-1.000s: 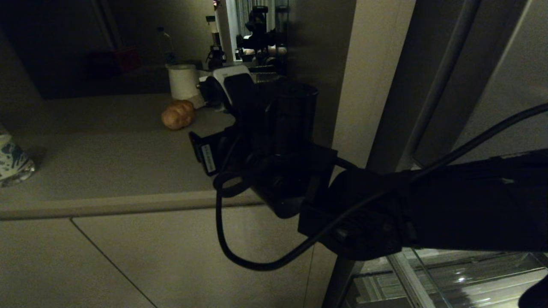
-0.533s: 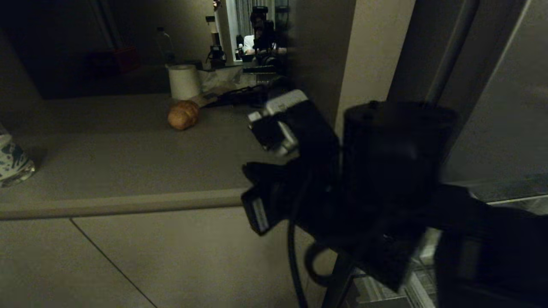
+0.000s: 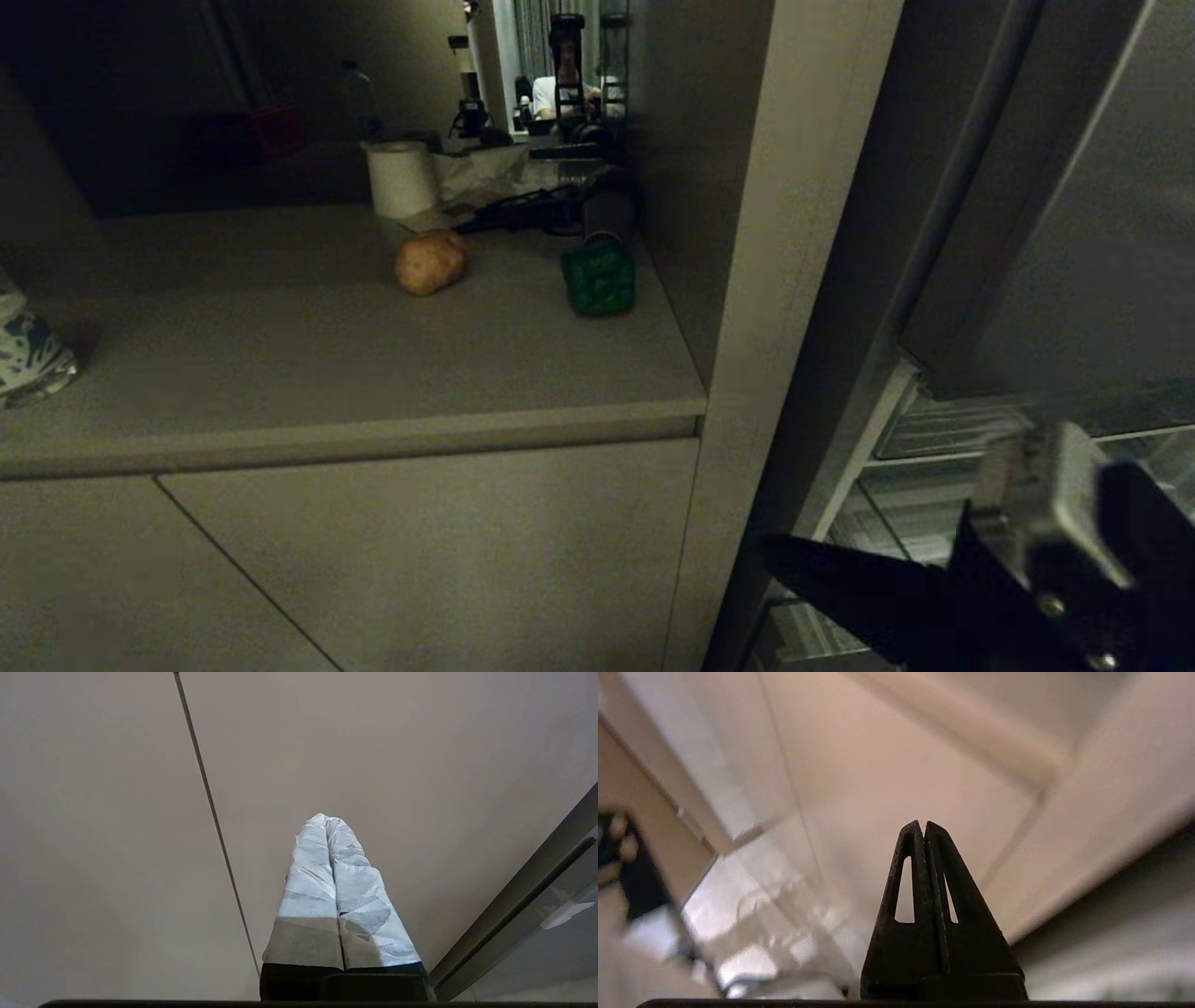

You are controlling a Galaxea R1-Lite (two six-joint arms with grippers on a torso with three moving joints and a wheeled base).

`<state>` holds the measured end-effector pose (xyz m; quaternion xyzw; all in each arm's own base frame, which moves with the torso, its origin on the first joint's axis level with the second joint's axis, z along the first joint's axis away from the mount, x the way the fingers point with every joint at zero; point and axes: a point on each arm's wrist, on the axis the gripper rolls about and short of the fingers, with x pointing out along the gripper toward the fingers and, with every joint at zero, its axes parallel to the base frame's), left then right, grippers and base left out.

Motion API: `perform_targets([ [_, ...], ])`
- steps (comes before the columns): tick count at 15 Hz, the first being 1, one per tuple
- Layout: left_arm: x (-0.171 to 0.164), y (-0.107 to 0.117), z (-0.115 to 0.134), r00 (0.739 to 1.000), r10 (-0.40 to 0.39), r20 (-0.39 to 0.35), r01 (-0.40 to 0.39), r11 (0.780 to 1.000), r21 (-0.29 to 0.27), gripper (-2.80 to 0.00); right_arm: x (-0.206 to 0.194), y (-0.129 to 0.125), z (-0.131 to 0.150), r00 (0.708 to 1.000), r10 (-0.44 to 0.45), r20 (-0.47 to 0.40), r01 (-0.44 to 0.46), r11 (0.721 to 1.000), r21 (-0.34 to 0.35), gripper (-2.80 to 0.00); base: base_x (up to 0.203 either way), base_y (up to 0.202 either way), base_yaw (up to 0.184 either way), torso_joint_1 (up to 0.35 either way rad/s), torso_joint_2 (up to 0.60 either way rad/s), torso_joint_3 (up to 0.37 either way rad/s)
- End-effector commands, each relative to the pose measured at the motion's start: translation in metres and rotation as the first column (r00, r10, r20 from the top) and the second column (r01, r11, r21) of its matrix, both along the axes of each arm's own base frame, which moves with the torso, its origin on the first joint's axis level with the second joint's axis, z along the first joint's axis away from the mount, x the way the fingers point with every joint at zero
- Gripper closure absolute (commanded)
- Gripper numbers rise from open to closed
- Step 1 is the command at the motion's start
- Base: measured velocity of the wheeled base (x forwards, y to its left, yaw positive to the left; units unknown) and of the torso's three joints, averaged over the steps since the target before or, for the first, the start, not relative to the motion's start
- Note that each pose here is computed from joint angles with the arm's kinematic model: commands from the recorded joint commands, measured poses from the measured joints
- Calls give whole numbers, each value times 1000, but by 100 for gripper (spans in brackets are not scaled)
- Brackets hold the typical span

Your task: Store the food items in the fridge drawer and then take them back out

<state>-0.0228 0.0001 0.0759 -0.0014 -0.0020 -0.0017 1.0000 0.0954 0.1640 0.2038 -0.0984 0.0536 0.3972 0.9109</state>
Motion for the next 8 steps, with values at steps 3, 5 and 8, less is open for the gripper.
perform_targets([
  [3,0,0,0,1000,0,-1,0,1000,0,0,-30,-63,-31,1000,-27,3,27,1000,4,0,0,0,0,0,0,0],
  [5,0,0,0,1000,0,-1,0,1000,0,0,-26,-87,-42,985,-171,2,171,985,4,0,0,0,0,0,0,0],
  [8,0,0,0,1000,0,-1,0,1000,0,0,-25,-124,-49,904,-427,8,427,904,27,0,0,0,0,0,0,0],
])
